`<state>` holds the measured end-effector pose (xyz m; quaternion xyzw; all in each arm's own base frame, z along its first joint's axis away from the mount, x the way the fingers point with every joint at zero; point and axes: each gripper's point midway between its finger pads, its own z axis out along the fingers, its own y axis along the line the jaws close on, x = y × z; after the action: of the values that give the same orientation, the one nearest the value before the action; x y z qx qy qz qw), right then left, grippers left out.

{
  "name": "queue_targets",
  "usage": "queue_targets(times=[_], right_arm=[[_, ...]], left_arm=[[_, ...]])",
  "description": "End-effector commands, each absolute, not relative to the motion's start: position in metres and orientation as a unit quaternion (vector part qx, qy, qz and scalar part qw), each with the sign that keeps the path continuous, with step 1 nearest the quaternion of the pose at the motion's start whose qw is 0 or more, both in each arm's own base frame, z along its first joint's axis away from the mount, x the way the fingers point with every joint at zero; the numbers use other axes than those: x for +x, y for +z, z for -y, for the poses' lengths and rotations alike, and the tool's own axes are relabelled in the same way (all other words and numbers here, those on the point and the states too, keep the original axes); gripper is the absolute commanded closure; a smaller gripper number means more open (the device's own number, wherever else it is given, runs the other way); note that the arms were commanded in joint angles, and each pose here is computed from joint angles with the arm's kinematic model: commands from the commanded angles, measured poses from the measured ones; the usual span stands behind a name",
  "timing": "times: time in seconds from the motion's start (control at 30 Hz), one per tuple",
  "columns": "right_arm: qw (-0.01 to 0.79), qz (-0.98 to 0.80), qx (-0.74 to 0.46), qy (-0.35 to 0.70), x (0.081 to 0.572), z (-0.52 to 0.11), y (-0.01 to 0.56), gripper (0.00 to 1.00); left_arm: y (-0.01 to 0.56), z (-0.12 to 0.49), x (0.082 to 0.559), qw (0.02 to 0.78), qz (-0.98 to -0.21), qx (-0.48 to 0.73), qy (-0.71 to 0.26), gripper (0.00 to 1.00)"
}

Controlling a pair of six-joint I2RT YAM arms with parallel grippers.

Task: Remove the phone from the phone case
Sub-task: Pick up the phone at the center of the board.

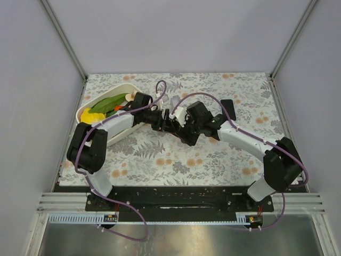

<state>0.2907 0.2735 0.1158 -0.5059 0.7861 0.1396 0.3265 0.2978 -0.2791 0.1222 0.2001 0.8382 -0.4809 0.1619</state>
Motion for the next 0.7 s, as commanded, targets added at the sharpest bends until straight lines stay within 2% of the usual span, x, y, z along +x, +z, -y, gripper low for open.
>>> queue_targets(times=[0.0, 0.23, 0.43, 0.53, 0.63, 0.67], right_arm=[[0.405, -0.762, -0.483, 0.151, 0.303, -0.29, 0.163, 1.0], [0.411, -0.761, -0.481, 0.141, 0.302, -0.289, 0.16, 1.0], [0.43, -0.764, -0.465, 0.122, 0.308, -0.287, 0.161, 1.0], [0.441, -0.769, -0.449, 0.113, 0.313, -0.284, 0.163, 1.0], [0.442, -0.772, -0.442, 0.115, 0.312, -0.284, 0.162, 0.91], [0.444, -0.772, -0.439, 0.118, 0.311, -0.284, 0.163, 0.73]], left_arm=[[0.142, 0.295, 0.31, 0.181, -0.817, 0.209, -0.506, 0.4], [0.145, 0.303, 0.308, 0.169, -0.812, 0.209, -0.518, 0.54], [0.145, 0.309, 0.3, 0.15, -0.807, 0.209, -0.532, 0.81], [0.148, 0.31, 0.299, 0.147, -0.802, 0.213, -0.538, 1.0], [0.15, 0.31, 0.297, 0.147, -0.797, 0.22, -0.543, 1.0], [0.152, 0.31, 0.296, 0.148, -0.795, 0.223, -0.544, 1.0]])
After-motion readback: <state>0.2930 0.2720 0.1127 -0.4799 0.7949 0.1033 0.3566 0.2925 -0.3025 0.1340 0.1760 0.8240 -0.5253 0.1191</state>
